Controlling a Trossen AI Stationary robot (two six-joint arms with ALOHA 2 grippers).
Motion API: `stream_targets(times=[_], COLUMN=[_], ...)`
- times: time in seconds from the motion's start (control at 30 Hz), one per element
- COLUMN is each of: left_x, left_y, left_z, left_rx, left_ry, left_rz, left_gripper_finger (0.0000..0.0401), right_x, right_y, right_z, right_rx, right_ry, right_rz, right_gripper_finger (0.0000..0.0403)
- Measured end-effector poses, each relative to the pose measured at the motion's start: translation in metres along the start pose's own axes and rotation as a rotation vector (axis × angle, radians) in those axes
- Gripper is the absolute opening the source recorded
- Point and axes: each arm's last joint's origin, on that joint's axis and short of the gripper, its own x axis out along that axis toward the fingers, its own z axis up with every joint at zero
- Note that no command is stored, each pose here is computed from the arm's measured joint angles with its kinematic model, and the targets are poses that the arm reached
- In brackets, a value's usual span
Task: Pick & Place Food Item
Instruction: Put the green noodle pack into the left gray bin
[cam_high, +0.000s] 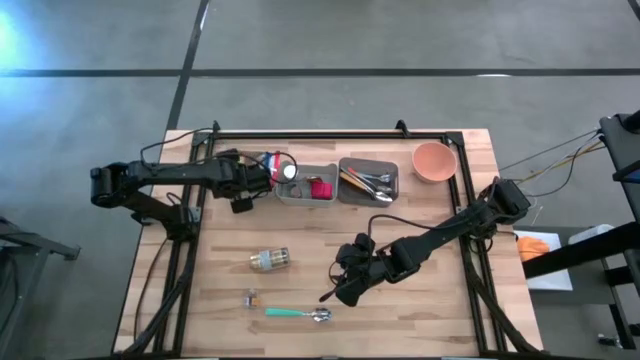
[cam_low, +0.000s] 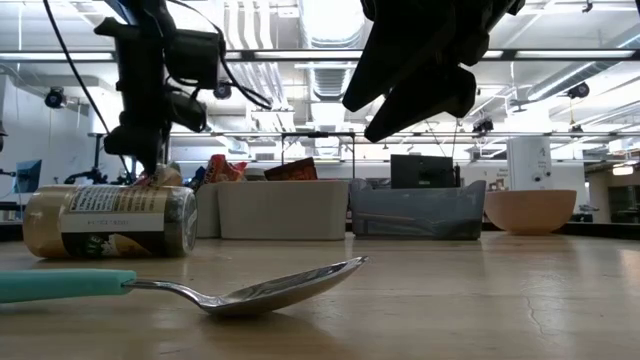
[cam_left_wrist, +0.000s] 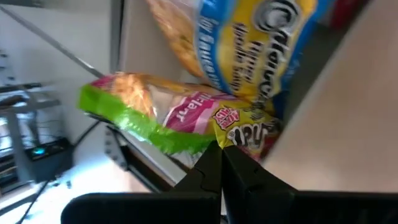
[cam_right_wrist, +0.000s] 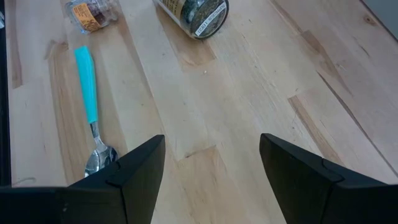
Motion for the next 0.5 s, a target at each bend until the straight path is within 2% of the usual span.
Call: stream_targets(times=[0.37,0.5], left_x=[0.0013,0.0013], left_y=[-0.0019,-0.0019], left_z=[0.0019,0.0026], left_rx=[-0.12,-0.142], left_ry=[-0.019,-0.025], left_rz=[-0.032,-0.032], left_gripper_finger=[0.0003,0.0036], right_x=[0.0,0.0], right_y=[0.0001,0.0001], right_z=[-0.0001,0.0], right_rx=[0.0,0.001], right_ry=[0.0,0.0], right_rz=[0.001,0.001], right_gripper_finger=[0.026,0.026])
